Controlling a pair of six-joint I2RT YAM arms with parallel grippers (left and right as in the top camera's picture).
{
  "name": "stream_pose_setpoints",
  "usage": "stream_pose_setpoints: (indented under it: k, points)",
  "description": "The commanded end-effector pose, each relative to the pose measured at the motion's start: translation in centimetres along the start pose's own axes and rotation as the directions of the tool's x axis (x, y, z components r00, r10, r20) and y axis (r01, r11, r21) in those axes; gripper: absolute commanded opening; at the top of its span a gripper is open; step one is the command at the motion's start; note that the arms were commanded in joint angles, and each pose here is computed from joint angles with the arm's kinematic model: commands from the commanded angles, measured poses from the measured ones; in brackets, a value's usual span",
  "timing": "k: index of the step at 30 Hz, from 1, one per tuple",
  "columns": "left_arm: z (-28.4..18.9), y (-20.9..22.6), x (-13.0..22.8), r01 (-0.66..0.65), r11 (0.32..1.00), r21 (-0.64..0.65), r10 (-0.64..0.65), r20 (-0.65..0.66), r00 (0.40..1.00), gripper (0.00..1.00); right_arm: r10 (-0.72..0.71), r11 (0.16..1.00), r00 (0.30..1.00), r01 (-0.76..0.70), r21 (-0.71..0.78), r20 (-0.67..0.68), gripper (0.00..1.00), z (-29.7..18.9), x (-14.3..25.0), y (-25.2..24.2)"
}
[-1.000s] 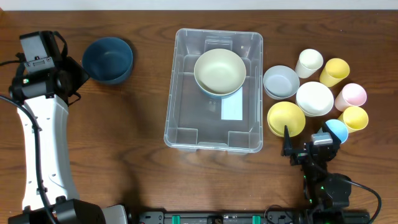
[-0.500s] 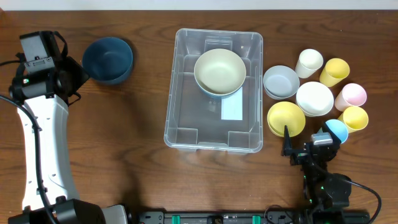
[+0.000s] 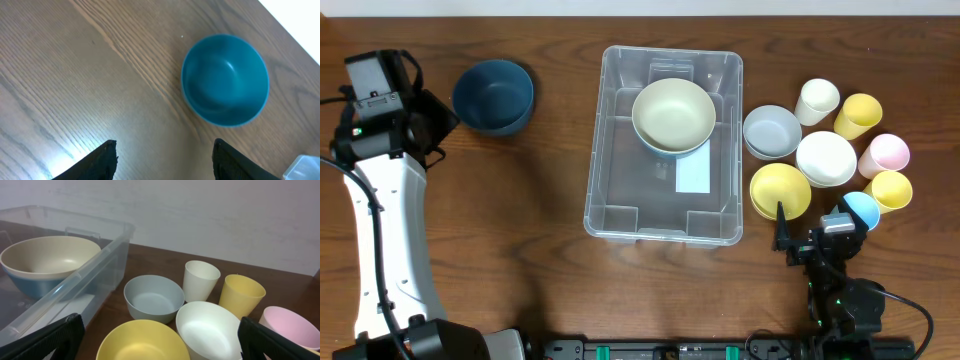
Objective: Pack container
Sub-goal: 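Lower the left gripper onto the remaining teal bowl's rim and grasp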
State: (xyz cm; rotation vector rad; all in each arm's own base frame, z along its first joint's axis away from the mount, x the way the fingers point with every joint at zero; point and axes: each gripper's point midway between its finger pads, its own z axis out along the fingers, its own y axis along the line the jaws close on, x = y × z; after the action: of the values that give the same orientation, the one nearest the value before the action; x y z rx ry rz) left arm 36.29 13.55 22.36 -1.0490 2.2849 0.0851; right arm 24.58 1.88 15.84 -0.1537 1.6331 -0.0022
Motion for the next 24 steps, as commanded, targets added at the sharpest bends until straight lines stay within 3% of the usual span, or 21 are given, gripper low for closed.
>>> stream_pose_setpoints:
  k: [1, 7, 16, 21, 22, 24]
  points:
    - [0.8, 0.8, 0.0, 0.034, 0.999, -0.023, -0.034, -0.011, 0.999, 0.62, -0.010, 1.000, 1.000, 0.010, 0.003, -0.001, 0.99, 0.0, 0.1, -0.1]
    - [3.5, 1.2, 0.9, 0.058, 0.997, -0.056, -0.062, -0.066, 0.996, 0.62, -0.010, 1.000, 1.000, 0.010, 0.003, -0.001, 0.99, 0.0, 0.1, -0.1]
    - [10.8, -3.3, 4.5, 0.074, 0.988, 0.133, -0.035, -0.278, 0.960, 0.63, -0.010, 1.000, 1.000, 0.010, 0.003, -0.001, 0.99, 0.0, 0.1, -0.1]
    - [14.0, -3.3, 5.7, 0.076, 0.990, 0.120, -0.035, -0.316, 0.948, 0.63, -0.010, 1.000, 1.000, 0.010, 0.003, -0.001, 0.99, 0.0, 0.1, -0.1]
    - [14.5, -3.3, 5.8, 0.077, 0.990, 0.119, -0.035, -0.319, 0.947, 0.72, -0.010, 1.000, 1.000, 0.010, 0.003, -0.001, 0.99, 0.0, 0.1, -0.1]
    - [15.4, -3.3, 6.1, 0.076, 0.990, 0.118, -0.034, -0.324, 0.945, 0.74, -0.010, 1.000, 1.000, 0.010, 0.003, -0.001, 0.99, 0.0, 0.1, -0.1]
